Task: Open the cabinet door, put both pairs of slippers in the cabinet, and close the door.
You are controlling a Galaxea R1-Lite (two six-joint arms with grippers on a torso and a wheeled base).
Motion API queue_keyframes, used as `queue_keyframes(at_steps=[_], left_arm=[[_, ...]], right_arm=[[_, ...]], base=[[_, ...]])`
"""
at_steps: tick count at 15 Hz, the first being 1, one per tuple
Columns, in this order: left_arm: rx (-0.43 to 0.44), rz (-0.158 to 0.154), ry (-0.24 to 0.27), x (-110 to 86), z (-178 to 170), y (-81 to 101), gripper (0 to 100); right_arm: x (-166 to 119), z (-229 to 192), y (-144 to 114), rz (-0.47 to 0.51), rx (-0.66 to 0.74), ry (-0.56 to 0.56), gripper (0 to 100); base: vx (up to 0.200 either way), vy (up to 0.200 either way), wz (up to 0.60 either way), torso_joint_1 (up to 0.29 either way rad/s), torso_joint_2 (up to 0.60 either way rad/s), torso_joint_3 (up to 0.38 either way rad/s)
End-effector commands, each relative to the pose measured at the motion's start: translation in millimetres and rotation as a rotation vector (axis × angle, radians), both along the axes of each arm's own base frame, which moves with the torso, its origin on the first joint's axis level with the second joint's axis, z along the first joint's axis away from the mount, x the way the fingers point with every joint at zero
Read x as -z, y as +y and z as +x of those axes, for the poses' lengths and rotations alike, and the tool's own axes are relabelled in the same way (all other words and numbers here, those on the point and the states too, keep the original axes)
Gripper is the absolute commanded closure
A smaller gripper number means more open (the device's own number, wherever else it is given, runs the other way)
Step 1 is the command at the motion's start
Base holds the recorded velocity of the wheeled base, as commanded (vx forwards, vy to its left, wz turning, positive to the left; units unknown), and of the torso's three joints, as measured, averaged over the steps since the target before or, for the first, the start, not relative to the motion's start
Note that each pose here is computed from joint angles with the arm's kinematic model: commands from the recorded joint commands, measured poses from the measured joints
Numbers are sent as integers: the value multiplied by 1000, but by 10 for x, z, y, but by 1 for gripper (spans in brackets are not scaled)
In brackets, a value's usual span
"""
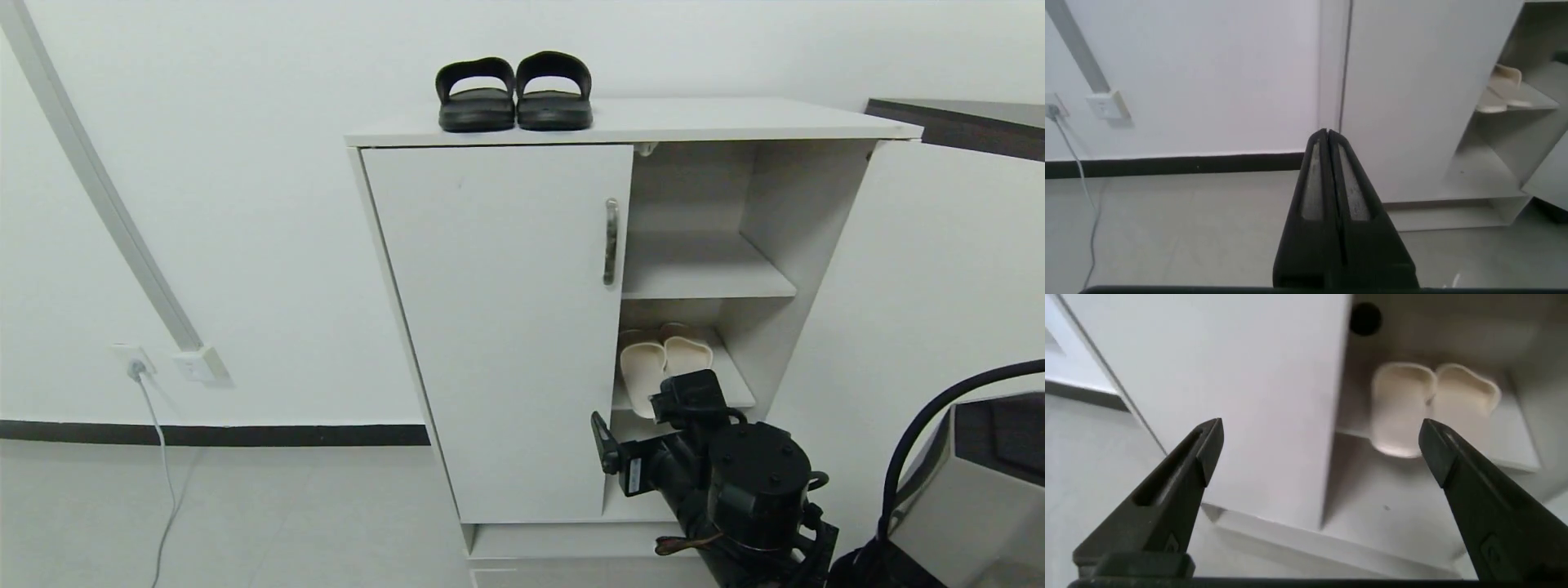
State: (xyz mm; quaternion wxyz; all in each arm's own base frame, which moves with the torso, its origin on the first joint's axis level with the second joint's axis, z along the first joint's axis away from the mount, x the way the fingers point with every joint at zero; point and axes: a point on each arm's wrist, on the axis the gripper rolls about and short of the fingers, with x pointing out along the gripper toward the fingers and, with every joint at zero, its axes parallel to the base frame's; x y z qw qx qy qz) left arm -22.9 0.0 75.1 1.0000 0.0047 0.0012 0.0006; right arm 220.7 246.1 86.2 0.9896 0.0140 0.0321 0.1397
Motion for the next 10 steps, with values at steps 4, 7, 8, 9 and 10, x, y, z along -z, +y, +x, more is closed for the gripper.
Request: queue_keyframes(at_steps=[4,7,8,9,10], left_arm=[[0,0,1,0,1,0,100],[0,0,1,0,1,0,100],[0,0,1,0,1,0,100],[0,0,1,0,1,0,100],[0,0,1,0,1,0,100]], right_arm=[[-14,-9,2,3,-3,-3,0],[-15,-9,2,3,-1,-3,0],[-15,-9,2,3,-1,-3,0],[-12,-11,0,2,-1,-2,0],[-12,-7,-4,2,0,-2,0]], base=[[0,200,0,1,0,4],[0,200,0,4,4,2],[0,200,0,7,2,2],[0,0,0,0,0,0],[0,0,0,0,0,0]])
